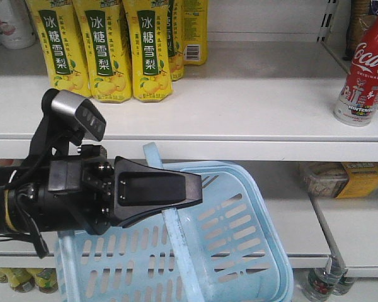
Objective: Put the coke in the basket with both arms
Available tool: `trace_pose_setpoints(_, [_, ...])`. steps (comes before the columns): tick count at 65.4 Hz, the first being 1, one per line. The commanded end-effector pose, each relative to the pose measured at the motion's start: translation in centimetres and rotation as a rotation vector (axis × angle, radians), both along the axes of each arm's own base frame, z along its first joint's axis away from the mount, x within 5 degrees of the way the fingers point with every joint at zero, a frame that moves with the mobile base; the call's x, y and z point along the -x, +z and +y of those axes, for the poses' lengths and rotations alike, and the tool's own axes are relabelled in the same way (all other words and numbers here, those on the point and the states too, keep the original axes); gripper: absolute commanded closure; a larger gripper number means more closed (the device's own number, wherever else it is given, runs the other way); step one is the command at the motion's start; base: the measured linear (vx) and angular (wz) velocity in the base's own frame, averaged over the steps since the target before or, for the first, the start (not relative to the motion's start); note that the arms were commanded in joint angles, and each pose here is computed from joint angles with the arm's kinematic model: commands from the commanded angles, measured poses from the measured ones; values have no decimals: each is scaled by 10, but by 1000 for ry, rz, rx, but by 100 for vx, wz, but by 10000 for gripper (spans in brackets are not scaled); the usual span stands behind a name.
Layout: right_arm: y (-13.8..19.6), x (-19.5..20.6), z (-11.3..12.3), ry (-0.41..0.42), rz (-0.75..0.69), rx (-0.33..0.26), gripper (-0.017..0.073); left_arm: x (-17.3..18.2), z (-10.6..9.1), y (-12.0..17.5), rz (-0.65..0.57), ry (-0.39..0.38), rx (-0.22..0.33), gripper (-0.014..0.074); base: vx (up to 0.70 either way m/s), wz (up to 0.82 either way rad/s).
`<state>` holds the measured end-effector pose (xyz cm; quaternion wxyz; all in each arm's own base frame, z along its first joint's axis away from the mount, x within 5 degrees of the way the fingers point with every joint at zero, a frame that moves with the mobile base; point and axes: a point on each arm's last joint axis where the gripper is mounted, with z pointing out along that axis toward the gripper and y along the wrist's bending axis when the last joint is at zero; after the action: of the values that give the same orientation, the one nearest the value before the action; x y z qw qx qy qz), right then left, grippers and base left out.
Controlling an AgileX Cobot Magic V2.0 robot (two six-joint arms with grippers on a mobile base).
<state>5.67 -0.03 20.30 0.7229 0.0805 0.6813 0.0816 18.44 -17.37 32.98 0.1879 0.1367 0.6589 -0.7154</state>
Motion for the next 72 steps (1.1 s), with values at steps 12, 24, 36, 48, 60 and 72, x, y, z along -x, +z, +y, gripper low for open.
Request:
trace_pose_setpoints(12, [30,8,-5,58,-365,-502,564,18,5,29,-49,-140,193,600,0,0])
trace_pose_setpoints(24, [74,20,1,132,-475,-386,564,18,5,29,-49,-140,193,600,0,0])
trace_pose_setpoints(36, [146,23,3,48,-372,-63,484,18,5,29,-49,-140,193,600,0,0])
trace_pose_setpoints(48, [188,7,7,56,-386,76,177,18,5,29,-49,-140,193,600,0,0])
trace_pose_setpoints(60, [192,-20,18,175,-395,144,-114,18,5,29,-49,-140,193,600,0,0])
trace_pose_setpoints(72, [200,-57,18,181,-305,136,-154,18,5,29,-49,-140,194,600,0,0])
